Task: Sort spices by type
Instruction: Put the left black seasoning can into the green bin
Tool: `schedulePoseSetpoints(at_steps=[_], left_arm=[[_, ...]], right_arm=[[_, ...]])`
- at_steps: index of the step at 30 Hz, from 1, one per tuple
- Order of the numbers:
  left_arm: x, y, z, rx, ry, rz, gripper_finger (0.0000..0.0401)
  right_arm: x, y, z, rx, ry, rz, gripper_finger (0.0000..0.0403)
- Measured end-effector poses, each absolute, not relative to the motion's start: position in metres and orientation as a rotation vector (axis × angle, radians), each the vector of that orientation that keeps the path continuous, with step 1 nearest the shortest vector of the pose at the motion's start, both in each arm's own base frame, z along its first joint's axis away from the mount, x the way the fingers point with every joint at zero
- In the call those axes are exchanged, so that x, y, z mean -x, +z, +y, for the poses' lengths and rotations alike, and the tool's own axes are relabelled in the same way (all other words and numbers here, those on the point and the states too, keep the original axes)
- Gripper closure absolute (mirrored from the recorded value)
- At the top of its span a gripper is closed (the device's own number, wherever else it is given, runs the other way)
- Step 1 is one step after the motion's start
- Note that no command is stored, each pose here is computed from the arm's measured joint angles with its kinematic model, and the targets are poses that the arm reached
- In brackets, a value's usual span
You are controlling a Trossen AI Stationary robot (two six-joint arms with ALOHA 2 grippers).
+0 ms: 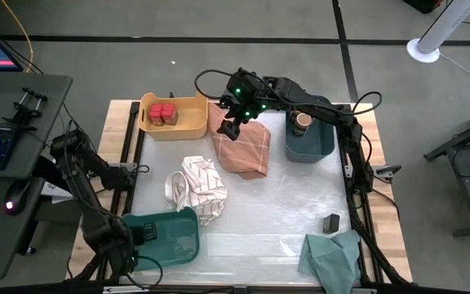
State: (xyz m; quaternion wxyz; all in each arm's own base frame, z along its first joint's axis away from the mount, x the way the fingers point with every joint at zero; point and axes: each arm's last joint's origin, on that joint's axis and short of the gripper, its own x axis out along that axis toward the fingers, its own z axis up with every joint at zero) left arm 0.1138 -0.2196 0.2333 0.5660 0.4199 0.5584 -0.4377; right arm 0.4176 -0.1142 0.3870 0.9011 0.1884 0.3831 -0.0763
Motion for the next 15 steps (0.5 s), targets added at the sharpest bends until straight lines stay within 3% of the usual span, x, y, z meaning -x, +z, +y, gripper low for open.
schedulePoseSetpoints(at_steps=[15], left_arm=[[-0.1164, 0.2332, -0.2217, -0.990, -1.042, 1.273, 0.0278]], right_arm=[[-0.4180, 0.3872, -0.1146, -0.399, -0.199, 0.786, 0.0066]])
